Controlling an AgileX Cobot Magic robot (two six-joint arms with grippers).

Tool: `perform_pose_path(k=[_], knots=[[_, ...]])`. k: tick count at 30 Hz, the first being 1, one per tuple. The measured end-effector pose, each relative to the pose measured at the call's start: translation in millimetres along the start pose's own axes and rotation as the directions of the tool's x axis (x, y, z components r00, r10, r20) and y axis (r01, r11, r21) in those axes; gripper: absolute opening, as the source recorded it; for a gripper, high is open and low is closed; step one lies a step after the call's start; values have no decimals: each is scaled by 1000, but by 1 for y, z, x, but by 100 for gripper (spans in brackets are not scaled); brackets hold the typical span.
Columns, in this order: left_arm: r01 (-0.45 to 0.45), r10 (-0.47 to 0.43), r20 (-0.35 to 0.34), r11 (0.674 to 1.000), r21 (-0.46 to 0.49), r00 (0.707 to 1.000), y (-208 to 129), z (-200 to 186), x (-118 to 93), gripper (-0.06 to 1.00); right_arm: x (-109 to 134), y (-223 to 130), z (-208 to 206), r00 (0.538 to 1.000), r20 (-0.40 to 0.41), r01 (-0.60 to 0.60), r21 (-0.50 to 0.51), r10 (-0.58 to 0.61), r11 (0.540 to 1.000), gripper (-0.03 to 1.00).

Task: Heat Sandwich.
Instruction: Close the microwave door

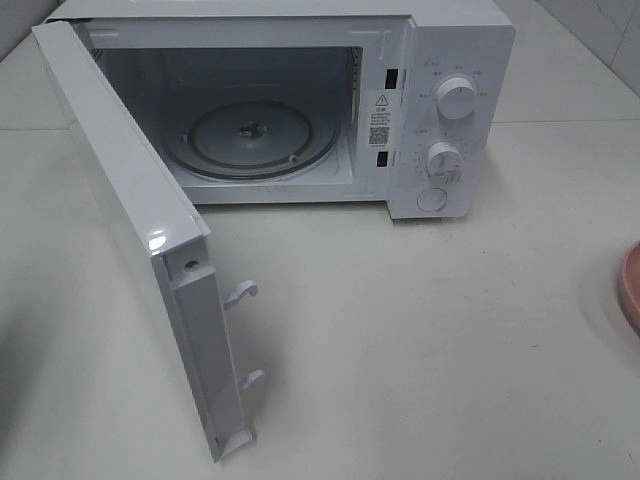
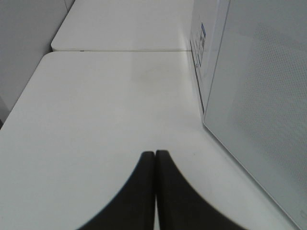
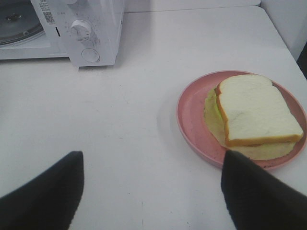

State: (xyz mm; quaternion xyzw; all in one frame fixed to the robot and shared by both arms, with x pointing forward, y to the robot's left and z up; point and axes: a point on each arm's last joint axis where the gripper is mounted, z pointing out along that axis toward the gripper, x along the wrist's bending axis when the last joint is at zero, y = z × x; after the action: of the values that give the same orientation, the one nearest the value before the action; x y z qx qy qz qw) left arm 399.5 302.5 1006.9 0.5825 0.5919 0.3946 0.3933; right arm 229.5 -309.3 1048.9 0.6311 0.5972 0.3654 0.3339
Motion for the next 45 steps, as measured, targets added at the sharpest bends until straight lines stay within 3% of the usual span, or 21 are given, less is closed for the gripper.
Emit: perform_pose_path(k=[5, 11, 17, 32, 35, 41, 45], knots=[[-12, 11, -11, 999, -47, 1000, 0, 23, 1, 0, 0, 0, 0, 1000, 0, 0, 0, 0, 1000, 76], [-112, 121, 80, 988, -109, 989, -5, 50, -18, 0, 0, 0, 0, 1000, 0, 0, 0, 0, 1000, 76], [-133, 152, 175, 984, -115, 973, -16, 65, -39, 0, 0, 0, 0, 1000, 0, 0, 0, 0, 1000, 76], [-204, 227, 367, 974, -99, 902, -38, 88, -94, 0, 0, 0, 0, 1000, 0, 0, 0, 0, 1000, 76], [-203, 223, 377, 975, -92, 899, -38, 90, -99, 0, 0, 0, 0, 1000, 0, 0, 0, 0, 1000, 76], [-210, 251, 449, 968, -141, 857, -32, 94, -128, 0, 0, 0, 0, 1000, -1, 0, 0, 0, 1000, 76], [-196, 244, 469, 969, -148, 849, -29, 97, -142, 0, 0, 0, 0, 1000, -1, 0, 0, 0, 1000, 76]])
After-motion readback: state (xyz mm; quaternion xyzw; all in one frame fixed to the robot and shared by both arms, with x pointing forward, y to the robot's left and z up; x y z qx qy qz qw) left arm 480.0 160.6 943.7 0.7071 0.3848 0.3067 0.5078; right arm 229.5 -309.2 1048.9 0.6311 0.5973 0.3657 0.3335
